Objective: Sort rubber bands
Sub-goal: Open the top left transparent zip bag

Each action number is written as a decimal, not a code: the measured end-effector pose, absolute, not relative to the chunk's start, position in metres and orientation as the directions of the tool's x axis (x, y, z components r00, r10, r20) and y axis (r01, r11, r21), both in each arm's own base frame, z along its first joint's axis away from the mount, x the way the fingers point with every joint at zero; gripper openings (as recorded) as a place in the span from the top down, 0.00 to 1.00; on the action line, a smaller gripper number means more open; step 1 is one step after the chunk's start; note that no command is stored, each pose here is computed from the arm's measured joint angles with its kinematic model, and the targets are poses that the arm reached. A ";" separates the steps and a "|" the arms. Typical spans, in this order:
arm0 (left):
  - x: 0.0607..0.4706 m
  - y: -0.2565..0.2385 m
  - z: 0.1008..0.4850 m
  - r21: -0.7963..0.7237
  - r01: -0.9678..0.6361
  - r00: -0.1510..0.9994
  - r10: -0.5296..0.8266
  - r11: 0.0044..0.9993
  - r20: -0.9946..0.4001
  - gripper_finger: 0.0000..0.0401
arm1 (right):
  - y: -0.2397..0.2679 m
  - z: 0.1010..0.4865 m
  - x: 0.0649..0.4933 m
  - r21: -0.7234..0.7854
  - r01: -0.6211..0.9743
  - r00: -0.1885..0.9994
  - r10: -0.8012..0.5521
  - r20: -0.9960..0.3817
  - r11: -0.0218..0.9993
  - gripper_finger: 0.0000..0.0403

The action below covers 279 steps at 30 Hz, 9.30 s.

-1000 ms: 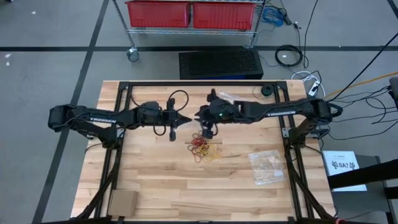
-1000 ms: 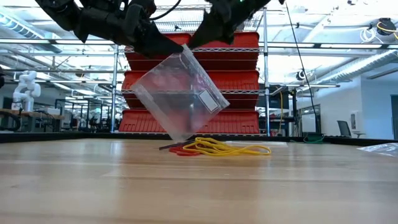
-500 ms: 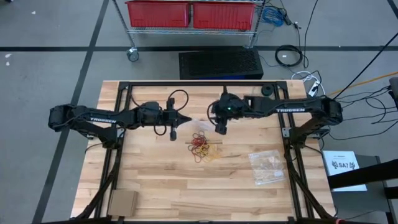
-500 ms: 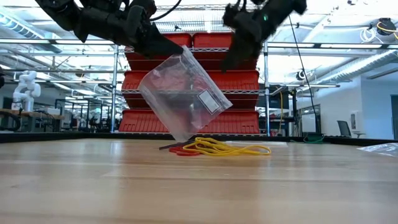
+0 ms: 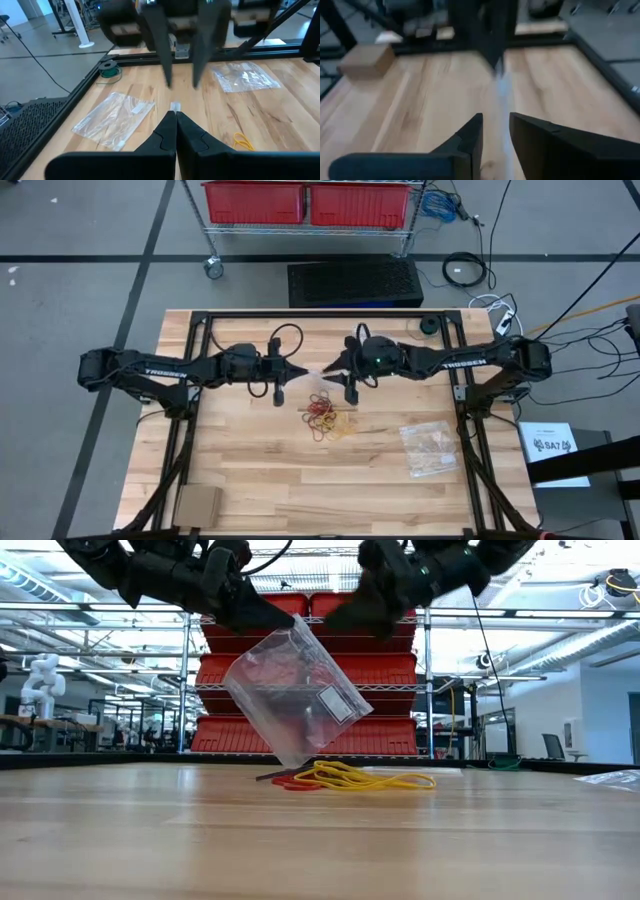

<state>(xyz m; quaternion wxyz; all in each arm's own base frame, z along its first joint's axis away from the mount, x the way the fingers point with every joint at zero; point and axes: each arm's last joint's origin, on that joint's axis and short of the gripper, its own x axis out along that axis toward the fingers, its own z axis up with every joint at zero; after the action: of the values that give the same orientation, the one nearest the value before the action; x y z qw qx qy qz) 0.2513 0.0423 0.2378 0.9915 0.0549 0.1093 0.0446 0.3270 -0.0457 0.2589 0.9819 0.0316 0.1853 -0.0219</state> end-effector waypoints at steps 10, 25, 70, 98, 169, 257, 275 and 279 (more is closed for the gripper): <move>0.251 0.042 0.238 0.119 -0.076 0.972 0.100 0.990 -0.211 1.00 | -0.047 0.269 0.333 0.046 0.050 0.940 -0.031 -0.339 0.998 0.65; 0.251 0.042 0.238 0.119 -0.076 0.973 0.099 0.990 -0.208 1.00 | -0.047 0.272 0.334 0.056 0.026 0.950 -0.007 -0.311 0.998 0.66; 0.252 0.039 0.241 0.121 -0.064 0.981 0.084 0.991 -0.176 1.00 | -0.051 0.261 0.360 0.035 0.027 0.903 -0.009 -0.430 0.999 0.98; 0.246 0.040 0.255 0.107 -0.131 0.985 0.142 0.986 -0.099 0.96 | -0.050 0.241 0.347 0.034 0.076 0.770 -0.037 -0.637 0.996 0.96; 0.258 0.042 0.268 0.089 -0.123 0.975 0.137 0.988 -0.174 1.00 | -0.037 0.245 0.335 0.000 0.074 0.615 -0.046 -0.787 0.997 0.96; 0.291 0.041 0.232 -0.010 -0.066 0.977 0.063 0.998 -0.203 1.00 | -0.028 0.221 0.311 -0.001 0.098 0.897 -0.089 -0.434 0.995 1.00; 0.292 0.040 0.236 -0.013 -0.081 0.983 0.078 0.997 -0.169 1.00 | -0.035 0.209 0.320 0.044 0.149 0.899 -0.117 -0.421 0.988 1.00; 0.293 0.037 0.237 -0.022 -0.086 0.984 0.082 0.996 -0.159 1.00 | -0.037 0.211 0.321 0.068 0.170 0.907 -0.130 -0.400 0.983 1.00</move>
<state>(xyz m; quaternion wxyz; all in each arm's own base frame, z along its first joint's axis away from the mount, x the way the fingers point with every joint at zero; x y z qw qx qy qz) 0.2926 0.0374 0.2365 0.9959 -0.0142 0.0793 0.0421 0.3209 -0.0369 0.2113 0.9752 0.0507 0.2013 -0.0769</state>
